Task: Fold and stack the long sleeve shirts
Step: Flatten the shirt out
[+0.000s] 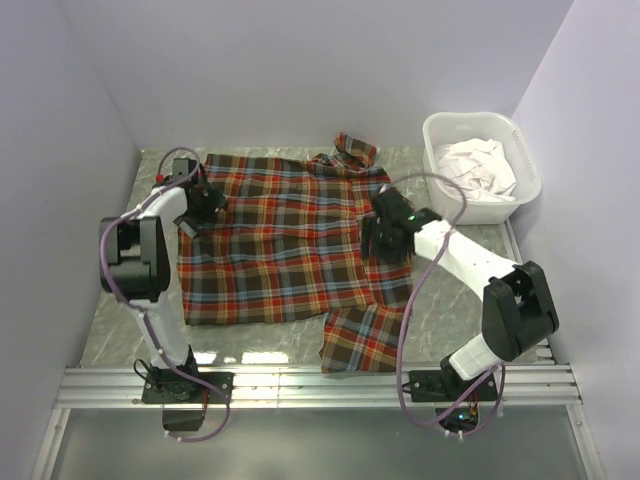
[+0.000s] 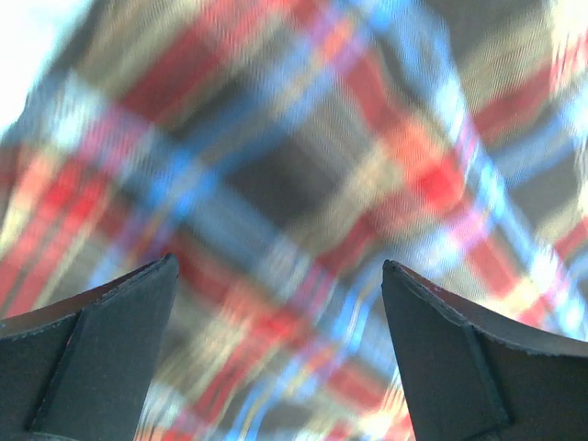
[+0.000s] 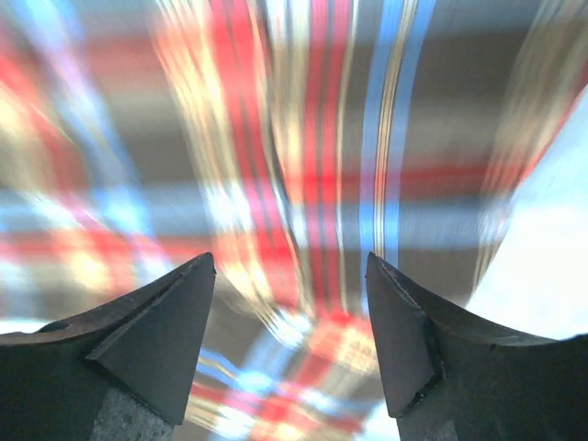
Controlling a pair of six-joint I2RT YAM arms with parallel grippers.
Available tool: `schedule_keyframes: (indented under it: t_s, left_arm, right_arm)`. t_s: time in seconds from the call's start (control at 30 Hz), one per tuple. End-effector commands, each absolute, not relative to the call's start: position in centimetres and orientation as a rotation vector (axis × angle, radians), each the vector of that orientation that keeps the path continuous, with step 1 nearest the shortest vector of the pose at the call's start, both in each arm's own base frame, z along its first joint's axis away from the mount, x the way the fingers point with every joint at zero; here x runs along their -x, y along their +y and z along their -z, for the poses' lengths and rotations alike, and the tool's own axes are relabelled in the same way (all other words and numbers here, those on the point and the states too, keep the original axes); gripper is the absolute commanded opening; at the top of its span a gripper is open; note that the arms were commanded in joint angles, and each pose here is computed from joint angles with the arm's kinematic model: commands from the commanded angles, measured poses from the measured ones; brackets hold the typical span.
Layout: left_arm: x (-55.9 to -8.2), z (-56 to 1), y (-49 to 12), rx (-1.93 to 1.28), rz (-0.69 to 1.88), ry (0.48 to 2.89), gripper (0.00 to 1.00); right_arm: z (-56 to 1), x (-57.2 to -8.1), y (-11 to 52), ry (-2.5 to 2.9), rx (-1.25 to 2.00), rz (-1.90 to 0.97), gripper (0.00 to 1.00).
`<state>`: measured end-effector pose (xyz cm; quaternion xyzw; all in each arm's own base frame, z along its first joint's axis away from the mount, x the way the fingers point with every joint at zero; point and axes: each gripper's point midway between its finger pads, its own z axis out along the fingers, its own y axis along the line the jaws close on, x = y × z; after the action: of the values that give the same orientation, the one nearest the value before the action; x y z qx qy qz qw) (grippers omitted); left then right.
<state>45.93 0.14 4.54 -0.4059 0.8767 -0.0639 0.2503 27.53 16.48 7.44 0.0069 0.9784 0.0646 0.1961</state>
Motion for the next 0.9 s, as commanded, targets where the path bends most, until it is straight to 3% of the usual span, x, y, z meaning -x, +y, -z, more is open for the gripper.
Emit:
schedule_keyframes:
  t_s: [0.0, 0.2, 0.4, 0.87]
  left_arm:
    - [-42.7, -7.7, -2.0, 1.026, 0.237, 2.388, 0.99]
    - [-33.5, -6.2, -3.4, 1.017, 0.190, 2.482, 0.99]
    - [-28.1, -4.9, -3.8, 1.111, 0.231, 2.477, 0.94]
    - [-22.2, 0.0, -4.9, 1.307, 0.257, 2.626, 0.90]
  right_arm:
    - [-14.0, -35.0, 16.4, 2.456, -0.188, -0.342, 0.67]
    - [-15.3, -42.7, 15.0, 2.305, -0.370, -0.424, 0.63]
    - [-12.5, -47.1, 16.3, 2.282, -0.483, -0.585, 0.62]
    - [-4.8, -47.8, 9.7, 2.354, -0.780, -0.392, 0.61]
